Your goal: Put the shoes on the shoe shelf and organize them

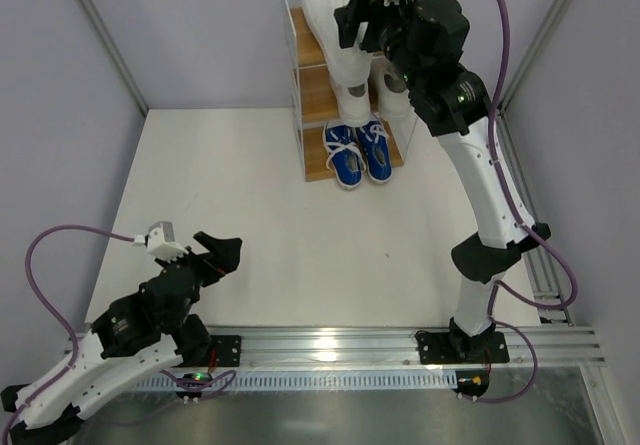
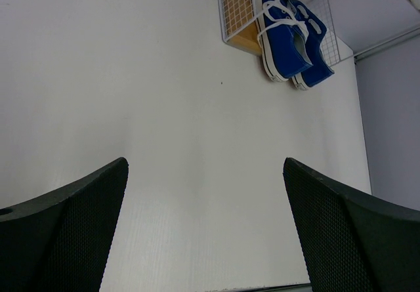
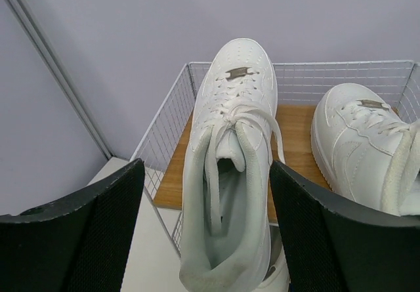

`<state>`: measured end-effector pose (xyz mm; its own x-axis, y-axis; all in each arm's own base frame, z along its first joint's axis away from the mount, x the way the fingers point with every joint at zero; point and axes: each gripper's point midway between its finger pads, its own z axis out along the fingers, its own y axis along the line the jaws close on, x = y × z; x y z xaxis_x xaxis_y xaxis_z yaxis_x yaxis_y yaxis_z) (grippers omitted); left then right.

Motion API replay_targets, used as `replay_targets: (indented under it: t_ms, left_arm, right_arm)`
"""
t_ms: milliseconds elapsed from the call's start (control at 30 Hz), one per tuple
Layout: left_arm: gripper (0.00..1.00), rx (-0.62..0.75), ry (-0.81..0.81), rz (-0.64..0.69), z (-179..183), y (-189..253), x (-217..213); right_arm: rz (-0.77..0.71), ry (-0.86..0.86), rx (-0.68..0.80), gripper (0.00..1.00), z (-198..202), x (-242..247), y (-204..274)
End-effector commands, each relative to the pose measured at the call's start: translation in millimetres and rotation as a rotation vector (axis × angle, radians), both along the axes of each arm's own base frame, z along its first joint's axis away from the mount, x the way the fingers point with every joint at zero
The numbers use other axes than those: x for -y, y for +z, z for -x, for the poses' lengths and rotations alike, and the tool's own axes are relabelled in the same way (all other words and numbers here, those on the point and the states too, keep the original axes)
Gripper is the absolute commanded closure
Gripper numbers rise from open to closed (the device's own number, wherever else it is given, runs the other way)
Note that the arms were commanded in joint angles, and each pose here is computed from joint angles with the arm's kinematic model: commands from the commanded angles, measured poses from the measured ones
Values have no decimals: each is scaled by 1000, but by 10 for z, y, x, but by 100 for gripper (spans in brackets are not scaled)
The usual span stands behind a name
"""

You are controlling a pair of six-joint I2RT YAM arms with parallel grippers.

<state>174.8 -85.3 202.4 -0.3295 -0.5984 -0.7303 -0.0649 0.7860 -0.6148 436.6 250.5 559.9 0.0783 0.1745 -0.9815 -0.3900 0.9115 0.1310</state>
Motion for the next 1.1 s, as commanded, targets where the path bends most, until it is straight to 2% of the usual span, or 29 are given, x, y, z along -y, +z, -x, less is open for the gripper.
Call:
replay_targets:
  t_ms: [0, 167, 267, 367, 400, 533, 700, 1067]
  left_arm:
    - [0, 26, 38, 22, -9, 116, -84]
    - [0, 28, 46, 25, 3, 131, -120]
    - [0, 31, 51, 26, 8, 141, -139]
    - [0, 32, 55, 25, 15, 137, -160]
    - [0, 32, 57, 25, 17, 135, -168]
    - [0, 27, 59, 27, 37, 112, -195]
    - [0, 26, 61, 31, 57, 90, -222]
    - [0, 20, 68, 38, 78, 74, -254]
  right_arm:
    - [-75, 18, 125, 22, 271, 134, 512]
    - [-67, 22, 170, 22, 514, 201, 667]
    - [-32, 5, 149, 20, 642, 155, 564]
    - [59, -43, 107, 15, 676, 124, 272]
    - [109, -47, 78, 14, 590, 45, 11]
    - [143, -102, 73, 13, 600, 70, -348]
    - [135, -220, 94, 12, 556, 255, -616]
    - [86, -218, 195, 11, 421, 232, -658]
